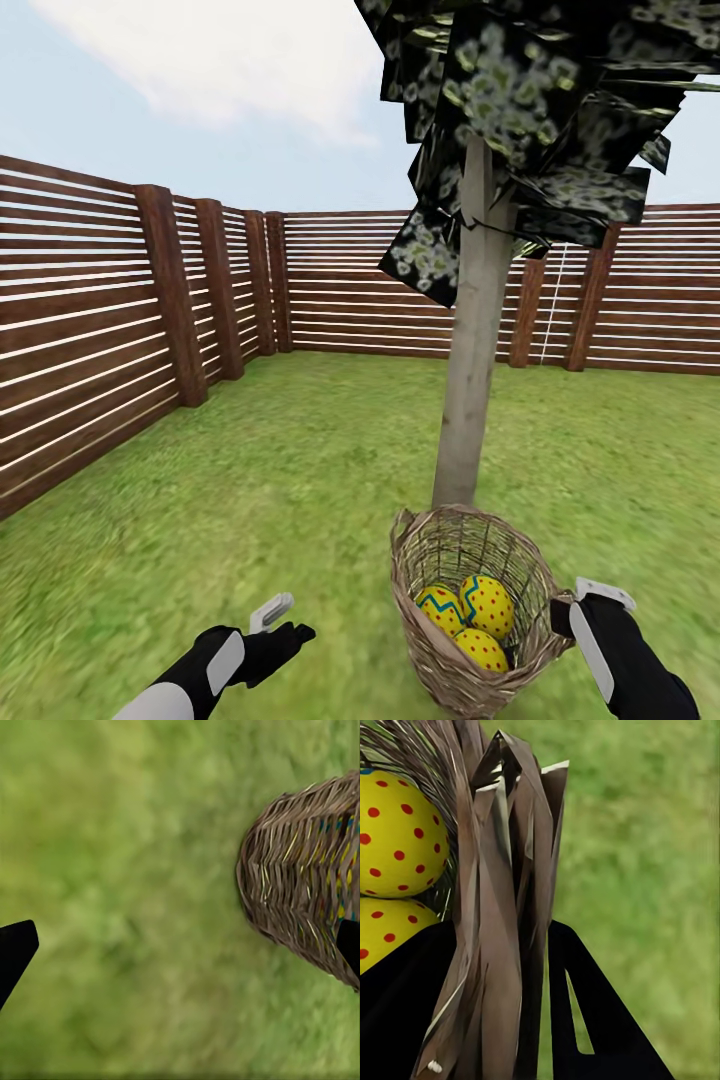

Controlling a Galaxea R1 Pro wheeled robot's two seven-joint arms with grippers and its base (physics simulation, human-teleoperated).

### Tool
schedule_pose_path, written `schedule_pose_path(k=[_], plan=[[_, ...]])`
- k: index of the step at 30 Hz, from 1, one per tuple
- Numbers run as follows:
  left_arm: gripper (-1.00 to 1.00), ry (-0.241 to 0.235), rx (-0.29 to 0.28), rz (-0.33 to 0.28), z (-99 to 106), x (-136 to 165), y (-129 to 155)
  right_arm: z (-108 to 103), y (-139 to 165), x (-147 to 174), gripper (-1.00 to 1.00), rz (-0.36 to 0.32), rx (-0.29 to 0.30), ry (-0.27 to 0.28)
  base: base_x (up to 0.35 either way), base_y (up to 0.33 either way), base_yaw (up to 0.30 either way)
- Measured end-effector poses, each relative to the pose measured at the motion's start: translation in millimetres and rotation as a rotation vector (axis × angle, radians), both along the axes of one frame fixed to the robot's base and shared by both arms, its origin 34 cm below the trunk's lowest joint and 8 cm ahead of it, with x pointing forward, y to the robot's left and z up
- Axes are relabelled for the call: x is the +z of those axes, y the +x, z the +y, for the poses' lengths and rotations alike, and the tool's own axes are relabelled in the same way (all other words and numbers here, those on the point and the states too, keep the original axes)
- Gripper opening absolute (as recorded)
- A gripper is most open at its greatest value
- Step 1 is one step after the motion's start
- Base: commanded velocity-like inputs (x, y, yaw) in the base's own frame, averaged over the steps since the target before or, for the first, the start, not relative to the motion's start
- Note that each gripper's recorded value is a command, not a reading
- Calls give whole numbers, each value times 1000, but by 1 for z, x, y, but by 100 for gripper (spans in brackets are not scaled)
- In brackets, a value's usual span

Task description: Take the three Easter eggs out of the wicker basket on the lawn in the garden, then place them on the lawn next to a single tree (choose any tree) so that all three eggs are next to the same tree and none are left in the basket.

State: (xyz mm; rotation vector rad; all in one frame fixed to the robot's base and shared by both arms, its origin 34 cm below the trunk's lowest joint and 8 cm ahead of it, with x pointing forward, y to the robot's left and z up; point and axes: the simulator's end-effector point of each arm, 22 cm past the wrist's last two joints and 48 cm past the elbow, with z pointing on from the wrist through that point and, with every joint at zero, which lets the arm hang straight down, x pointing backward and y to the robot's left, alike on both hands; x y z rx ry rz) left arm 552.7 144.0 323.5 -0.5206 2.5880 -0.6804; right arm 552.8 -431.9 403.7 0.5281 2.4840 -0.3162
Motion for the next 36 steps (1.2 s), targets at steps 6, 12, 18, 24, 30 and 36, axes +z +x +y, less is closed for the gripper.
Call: schedule_pose_path(k=[6,12,18,24,30,36], plan=[[100,-1,0,0,0,0,0,0,-2,-20,100,-37,-19,-2,0,0,0],[100,-1,0,0,0,0,0,0,-3,-22,100,-32,-20,0,0,0,0],[100,-4,1,-4,0,12,4,1,-2,-13,100,-26,-18,1,0,0,0],[100,15,20,-48,4,28,16,2,1,-1,100,-23,-18,4,0,0,0],[100,34,33,-83,9,44,26,4,-4,0,100,6,-18,16,0,0,0],[100,44,42,-104,12,59,33,-4,8,10,100,-107,-37,-33,0,0,0]])
